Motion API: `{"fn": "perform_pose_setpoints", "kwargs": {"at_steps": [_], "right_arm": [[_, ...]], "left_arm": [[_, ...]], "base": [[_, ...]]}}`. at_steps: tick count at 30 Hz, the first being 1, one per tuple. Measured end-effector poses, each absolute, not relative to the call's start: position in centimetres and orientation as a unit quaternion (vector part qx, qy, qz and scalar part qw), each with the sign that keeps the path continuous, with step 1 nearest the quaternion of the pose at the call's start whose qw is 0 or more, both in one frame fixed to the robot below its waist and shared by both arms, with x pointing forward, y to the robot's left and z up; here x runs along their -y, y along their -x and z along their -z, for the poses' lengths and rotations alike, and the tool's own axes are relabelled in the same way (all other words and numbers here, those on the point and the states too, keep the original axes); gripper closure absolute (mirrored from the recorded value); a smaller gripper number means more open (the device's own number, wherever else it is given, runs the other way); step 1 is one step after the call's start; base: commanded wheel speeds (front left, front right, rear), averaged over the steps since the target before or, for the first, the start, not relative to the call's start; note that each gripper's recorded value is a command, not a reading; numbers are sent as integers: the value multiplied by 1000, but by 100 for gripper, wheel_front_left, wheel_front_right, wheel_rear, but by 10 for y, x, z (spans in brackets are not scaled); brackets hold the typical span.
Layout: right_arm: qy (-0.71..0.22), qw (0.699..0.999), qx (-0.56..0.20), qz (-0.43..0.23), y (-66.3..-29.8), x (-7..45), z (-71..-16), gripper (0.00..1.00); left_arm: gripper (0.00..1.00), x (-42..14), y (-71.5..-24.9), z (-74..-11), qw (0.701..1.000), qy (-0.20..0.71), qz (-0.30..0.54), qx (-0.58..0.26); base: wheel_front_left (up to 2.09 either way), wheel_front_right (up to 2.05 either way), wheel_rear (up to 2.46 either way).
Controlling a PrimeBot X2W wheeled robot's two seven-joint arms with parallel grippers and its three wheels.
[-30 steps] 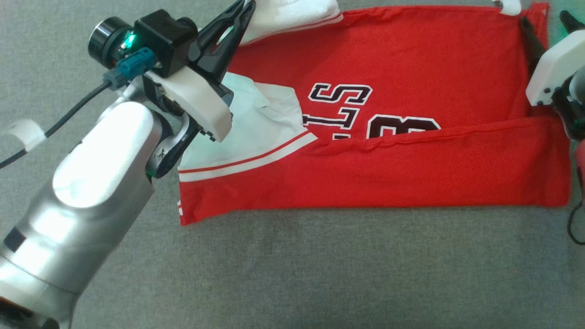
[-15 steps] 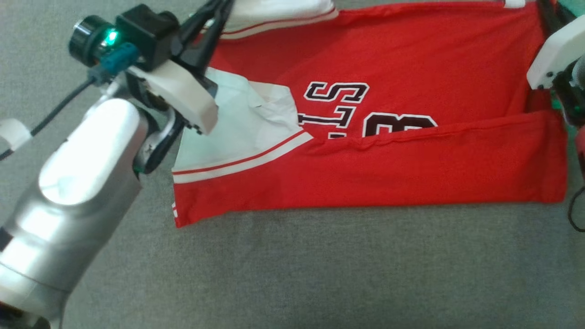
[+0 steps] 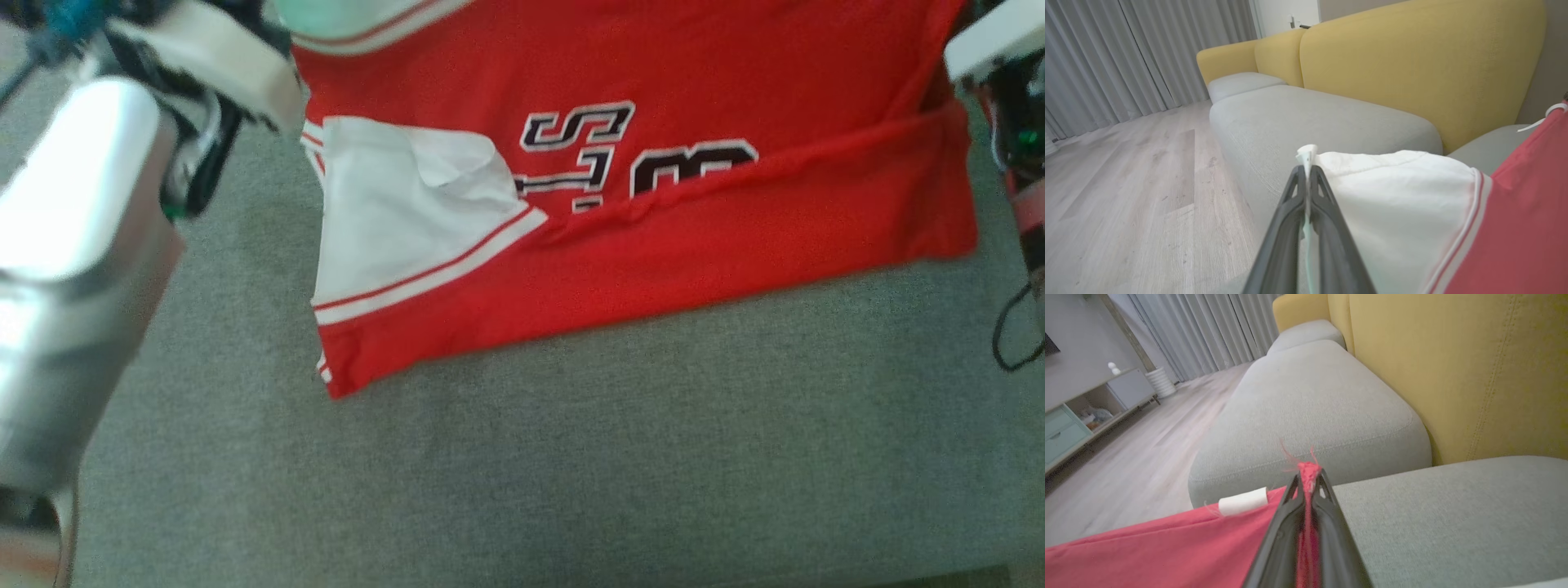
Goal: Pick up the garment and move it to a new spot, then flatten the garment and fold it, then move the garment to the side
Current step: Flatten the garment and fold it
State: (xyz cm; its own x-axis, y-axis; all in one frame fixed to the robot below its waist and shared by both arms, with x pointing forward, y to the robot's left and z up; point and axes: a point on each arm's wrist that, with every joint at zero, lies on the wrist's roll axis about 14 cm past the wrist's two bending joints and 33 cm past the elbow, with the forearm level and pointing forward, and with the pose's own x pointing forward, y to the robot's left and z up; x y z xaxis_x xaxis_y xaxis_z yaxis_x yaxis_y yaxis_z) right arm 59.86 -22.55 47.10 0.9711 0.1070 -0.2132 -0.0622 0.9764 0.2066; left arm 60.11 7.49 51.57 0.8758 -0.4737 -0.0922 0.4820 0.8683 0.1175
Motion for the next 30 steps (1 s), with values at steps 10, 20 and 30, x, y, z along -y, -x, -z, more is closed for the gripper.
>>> {"fn": "perform_pose_setpoints", "kwargs": {"at_steps": [10, 20, 30], "right_arm": [[-128, 985, -97, -55, -606, 213, -483, 100], [-137, 977, -145, -70, -584, 212, -466, 100], [-76, 956, -264, -100, -527, 221, -430, 100]], "left_arm": [[100, -78, -622, -536, 972, -72, 224, 16], [100, -85, -591, -512, 967, -79, 240, -20], [100, -87, -510, -464, 943, -71, 290, -146]], "base": [[0, 0, 0], [0, 0, 0], [0, 0, 0]]}}
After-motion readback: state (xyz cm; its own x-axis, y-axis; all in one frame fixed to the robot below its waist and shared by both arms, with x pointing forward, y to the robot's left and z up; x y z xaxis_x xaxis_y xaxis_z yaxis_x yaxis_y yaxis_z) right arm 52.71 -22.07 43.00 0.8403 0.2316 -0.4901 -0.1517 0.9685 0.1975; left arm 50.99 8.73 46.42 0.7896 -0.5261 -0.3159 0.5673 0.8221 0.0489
